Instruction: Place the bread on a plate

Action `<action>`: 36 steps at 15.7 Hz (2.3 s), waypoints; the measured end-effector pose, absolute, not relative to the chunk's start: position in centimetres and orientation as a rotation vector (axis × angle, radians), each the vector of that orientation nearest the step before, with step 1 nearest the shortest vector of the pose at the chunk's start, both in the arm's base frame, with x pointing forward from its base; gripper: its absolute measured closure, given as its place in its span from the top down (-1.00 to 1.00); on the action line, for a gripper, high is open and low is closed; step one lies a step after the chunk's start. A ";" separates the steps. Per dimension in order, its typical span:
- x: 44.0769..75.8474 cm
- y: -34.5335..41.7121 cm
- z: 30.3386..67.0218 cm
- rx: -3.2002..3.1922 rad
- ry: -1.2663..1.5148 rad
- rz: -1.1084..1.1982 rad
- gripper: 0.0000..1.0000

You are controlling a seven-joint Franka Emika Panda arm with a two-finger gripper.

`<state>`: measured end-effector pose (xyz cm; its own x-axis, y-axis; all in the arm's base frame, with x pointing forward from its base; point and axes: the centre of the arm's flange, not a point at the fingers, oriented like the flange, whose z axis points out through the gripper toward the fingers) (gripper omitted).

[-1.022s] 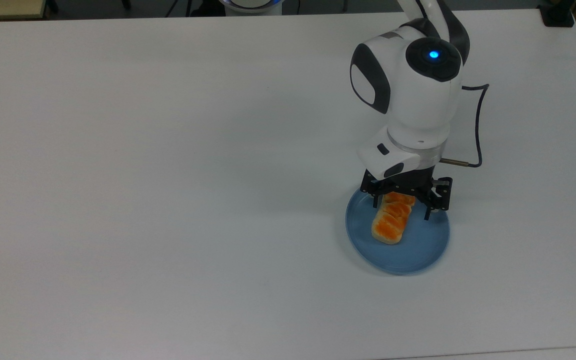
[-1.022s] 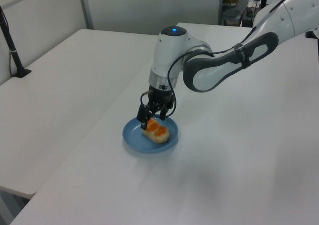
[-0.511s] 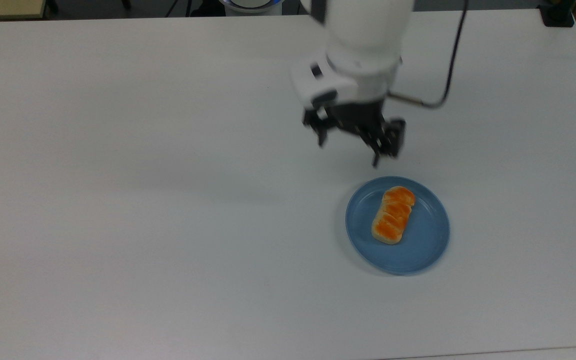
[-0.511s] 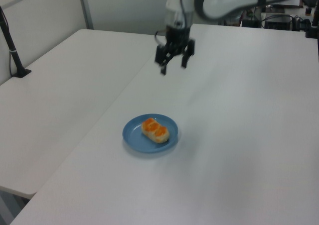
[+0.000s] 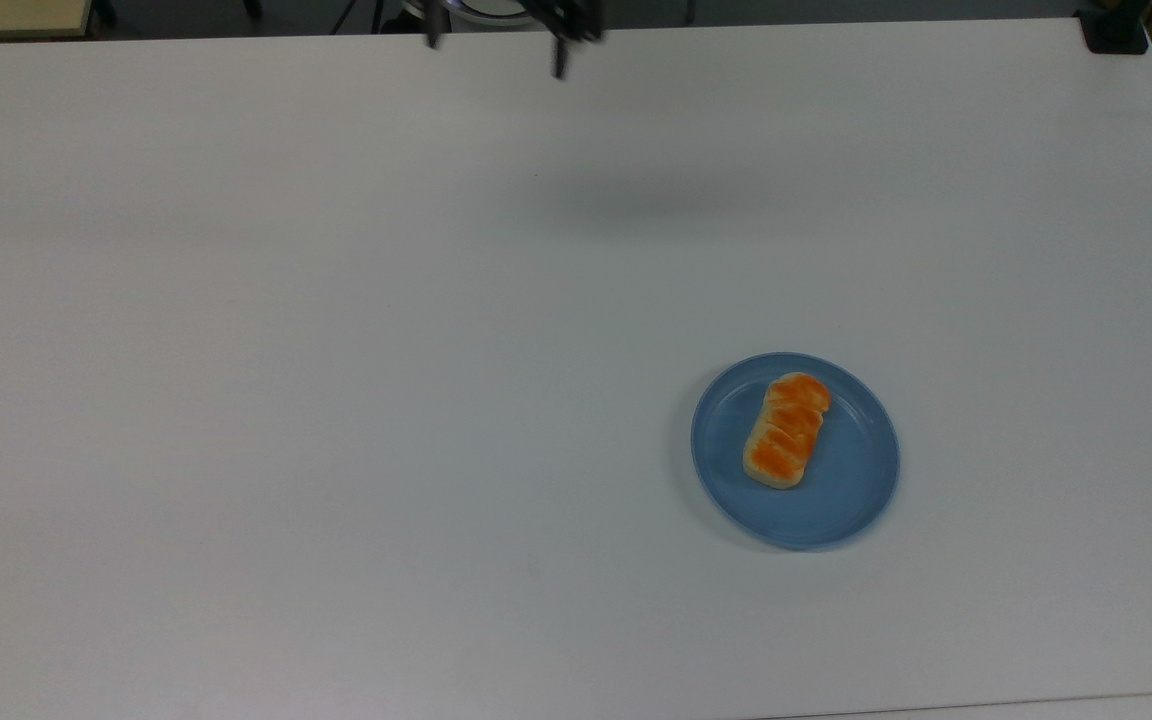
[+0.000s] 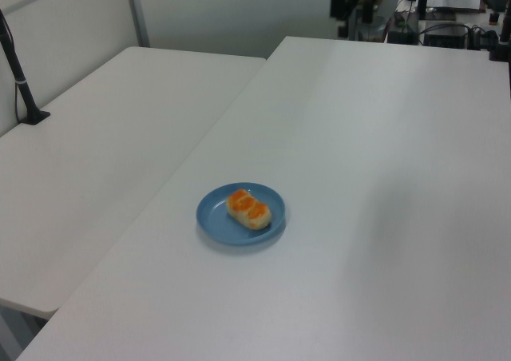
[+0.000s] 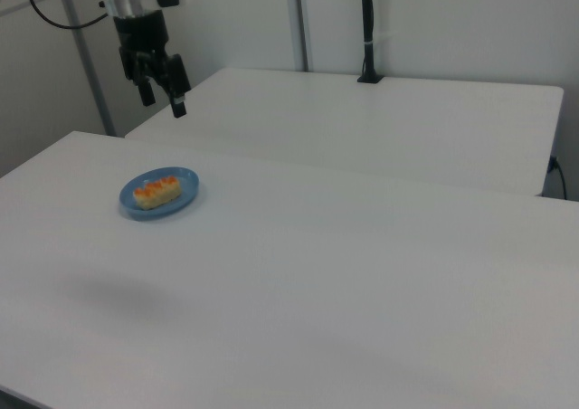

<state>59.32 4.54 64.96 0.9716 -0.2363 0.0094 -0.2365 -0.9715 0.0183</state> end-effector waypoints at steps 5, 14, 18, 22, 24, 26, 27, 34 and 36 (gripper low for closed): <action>55.9 -4.0 65.9 3.101 -0.129 -0.003 1.00; 56.4 -7.6 62.4 3.093 -0.094 0.123 1.00; 56.4 -7.5 62.2 3.097 -0.111 0.117 1.00; 56.3 -7.4 62.3 3.098 -0.114 0.120 1.00; 56.4 -7.3 62.3 3.110 -0.125 0.124 1.00; 56.4 -7.0 62.3 3.119 -0.121 0.129 1.00; 56.5 -6.6 62.4 3.120 -0.109 0.131 1.00; 56.6 -5.2 62.5 3.121 -0.116 0.140 1.00; 56.6 -5.4 62.7 3.121 -0.122 0.149 1.00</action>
